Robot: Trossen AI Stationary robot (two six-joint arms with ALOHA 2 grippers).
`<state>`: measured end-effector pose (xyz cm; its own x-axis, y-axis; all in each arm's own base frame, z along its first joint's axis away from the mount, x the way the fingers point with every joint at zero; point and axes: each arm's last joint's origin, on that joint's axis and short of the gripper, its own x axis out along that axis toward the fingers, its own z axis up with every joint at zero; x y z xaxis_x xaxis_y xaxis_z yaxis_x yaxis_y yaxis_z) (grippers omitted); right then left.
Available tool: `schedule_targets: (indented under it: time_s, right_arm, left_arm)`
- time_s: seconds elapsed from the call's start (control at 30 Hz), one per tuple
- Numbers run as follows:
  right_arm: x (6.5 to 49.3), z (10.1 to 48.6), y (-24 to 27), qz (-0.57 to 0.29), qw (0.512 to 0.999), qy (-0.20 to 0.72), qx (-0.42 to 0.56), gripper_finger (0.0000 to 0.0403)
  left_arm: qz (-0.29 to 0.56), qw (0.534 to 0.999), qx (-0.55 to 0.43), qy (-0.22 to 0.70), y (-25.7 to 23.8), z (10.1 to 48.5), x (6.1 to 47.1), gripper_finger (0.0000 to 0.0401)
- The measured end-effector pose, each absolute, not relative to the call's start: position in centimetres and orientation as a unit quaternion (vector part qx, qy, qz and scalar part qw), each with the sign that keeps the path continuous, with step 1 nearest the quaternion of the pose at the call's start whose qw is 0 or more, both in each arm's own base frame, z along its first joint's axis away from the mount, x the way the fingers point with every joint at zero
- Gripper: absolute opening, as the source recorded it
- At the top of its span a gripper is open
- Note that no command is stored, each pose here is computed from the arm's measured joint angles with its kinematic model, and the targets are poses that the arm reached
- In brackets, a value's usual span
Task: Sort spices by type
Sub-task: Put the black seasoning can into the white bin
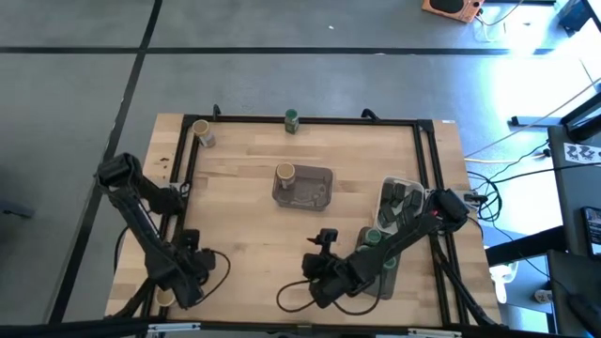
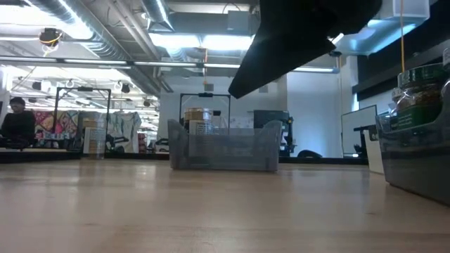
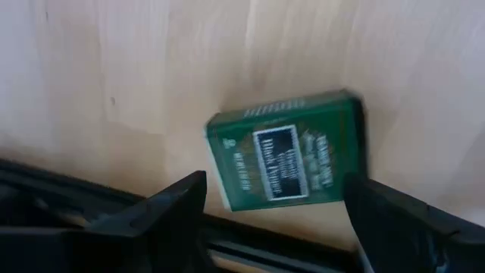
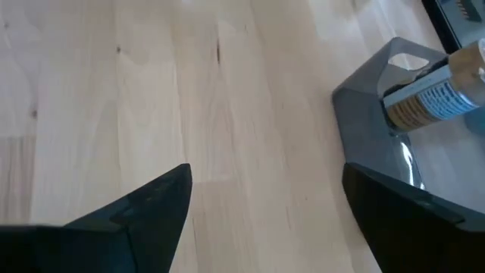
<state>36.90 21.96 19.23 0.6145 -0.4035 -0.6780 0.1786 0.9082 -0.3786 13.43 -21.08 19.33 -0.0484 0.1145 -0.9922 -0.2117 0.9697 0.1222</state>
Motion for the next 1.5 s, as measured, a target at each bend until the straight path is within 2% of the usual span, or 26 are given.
schedule_targets:
  time_s: [0.3,0.7,1.07,1.17,1.3,1.5]
  right_arm:
    - [37.0,19.3,22.0,-0.159,0.890,0.404,-0.142,0.0340]
    - [37.1,19.3,22.0,-0.158,0.891,0.402,-0.141,0.0340]
    - [37.1,19.4,22.1,-0.157,0.893,0.398,-0.139,0.0340]
    - [37.1,19.4,22.1,-0.157,0.893,0.398,-0.139,0.0340]
    - [37.1,19.4,22.1,-0.157,0.893,0.399,-0.139,0.0340]
    - [37.1,19.3,22.1,-0.156,0.893,0.399,-0.139,0.0340]
  left_arm:
    - [0.020,0.686,0.089,0.721,-22.0,18.0,13.5,0.0303]
    - [-0.016,0.683,0.129,0.718,-22.0,17.6,13.8,0.0303]
    - [0.022,0.686,0.130,0.715,-21.1,17.6,15.3,0.0303]
    - [0.024,0.693,0.100,0.713,-21.2,18.7,16.0,0.0303]
    - [0.068,0.673,0.088,0.731,-20.4,18.6,16.2,0.0303]
    - [0.039,0.655,0.090,0.750,-20.4,18.7,16.0,0.0303]
